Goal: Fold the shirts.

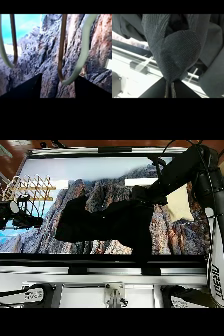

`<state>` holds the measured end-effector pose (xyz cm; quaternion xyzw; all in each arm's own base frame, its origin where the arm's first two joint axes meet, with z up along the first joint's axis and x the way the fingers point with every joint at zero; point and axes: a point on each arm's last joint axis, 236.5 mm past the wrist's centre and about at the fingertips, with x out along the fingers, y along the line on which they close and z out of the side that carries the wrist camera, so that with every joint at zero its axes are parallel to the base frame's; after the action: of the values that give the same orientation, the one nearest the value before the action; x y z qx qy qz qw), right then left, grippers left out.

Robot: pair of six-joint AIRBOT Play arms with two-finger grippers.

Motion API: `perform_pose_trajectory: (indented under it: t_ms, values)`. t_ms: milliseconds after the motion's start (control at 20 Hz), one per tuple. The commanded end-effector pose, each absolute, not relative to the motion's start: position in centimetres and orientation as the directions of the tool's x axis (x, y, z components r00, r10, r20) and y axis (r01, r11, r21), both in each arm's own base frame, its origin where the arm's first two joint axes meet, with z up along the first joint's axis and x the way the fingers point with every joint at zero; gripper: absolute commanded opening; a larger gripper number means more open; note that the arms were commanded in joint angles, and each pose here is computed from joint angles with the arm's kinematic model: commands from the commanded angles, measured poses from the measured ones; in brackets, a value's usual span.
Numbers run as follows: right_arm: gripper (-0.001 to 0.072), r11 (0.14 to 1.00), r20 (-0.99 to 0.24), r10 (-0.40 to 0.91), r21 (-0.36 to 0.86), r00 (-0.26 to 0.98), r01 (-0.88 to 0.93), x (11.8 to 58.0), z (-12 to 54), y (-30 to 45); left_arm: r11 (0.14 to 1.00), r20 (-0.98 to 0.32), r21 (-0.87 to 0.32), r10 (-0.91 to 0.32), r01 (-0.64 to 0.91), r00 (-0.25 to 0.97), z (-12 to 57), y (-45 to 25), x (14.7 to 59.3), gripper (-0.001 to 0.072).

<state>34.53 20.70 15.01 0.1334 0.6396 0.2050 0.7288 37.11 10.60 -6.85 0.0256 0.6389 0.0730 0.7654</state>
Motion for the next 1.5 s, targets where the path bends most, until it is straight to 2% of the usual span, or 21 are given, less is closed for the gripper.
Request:
perform_pose_trajectory:
  t_ms: [0,300,350,500,650,700,750,1250,1450]
  values:
    - [0.0079,0.881,-0.878,0.468,0.455,0.099,-0.128,34.5,15.0,20.7,0.989,-0.978,0.13,0.14,-0.074,0.157,-8.1,10.7,37.2,0.0467]
    - [0.008,0.881,-0.878,0.468,0.454,0.099,-0.135,34.6,15.0,20.7,0.99,-0.977,0.12,0.132,-0.078,0.168,-8.9,10.6,37.8,0.0376]
    - [0.008,0.881,-0.878,0.468,0.454,0.1,-0.135,34.6,15.0,20.7,0.99,-0.976,0.117,0.129,-0.079,0.176,-8.9,10.5,38.0,0.0325]
    - [0.008,0.879,-0.875,0.472,0.456,0.11,-0.14,34.8,15.1,20.8,0.991,-0.975,0.107,0.122,-0.085,0.186,-8.9,10.4,38.3,0.0276]
    - [0.008,0.878,-0.874,0.473,0.455,0.113,-0.151,34.9,15.1,20.8,0.991,-0.976,0.107,0.121,-0.084,0.184,-8.9,10.4,38.2,0.0182]
    - [0.008,0.877,-0.874,0.473,0.454,0.113,-0.155,34.9,15.1,20.8,0.991,-0.975,0.107,0.121,-0.084,0.184,-8.9,10.4,38.2,0.0086]
    - [0.008,0.877,-0.874,0.473,0.454,0.114,-0.157,34.9,15.1,20.8,0.991,-0.975,0.108,0.122,-0.085,0.186,-8.8,10.4,38.3,0.0067]
    - [0.008,0.871,-0.863,0.483,0.458,0.147,-0.178,35.7,15.4,21.0,0.99,-0.94,0.125,0.141,-0.072,0.311,-2.0,9.5,41.1,0.0062]
    - [0.0079,0.872,-0.863,0.481,0.451,0.157,-0.192,35.9,15.4,21.0,0.987,-0.894,0.128,0.159,-0.102,0.418,3.3,9.4,41.7,0.0061]
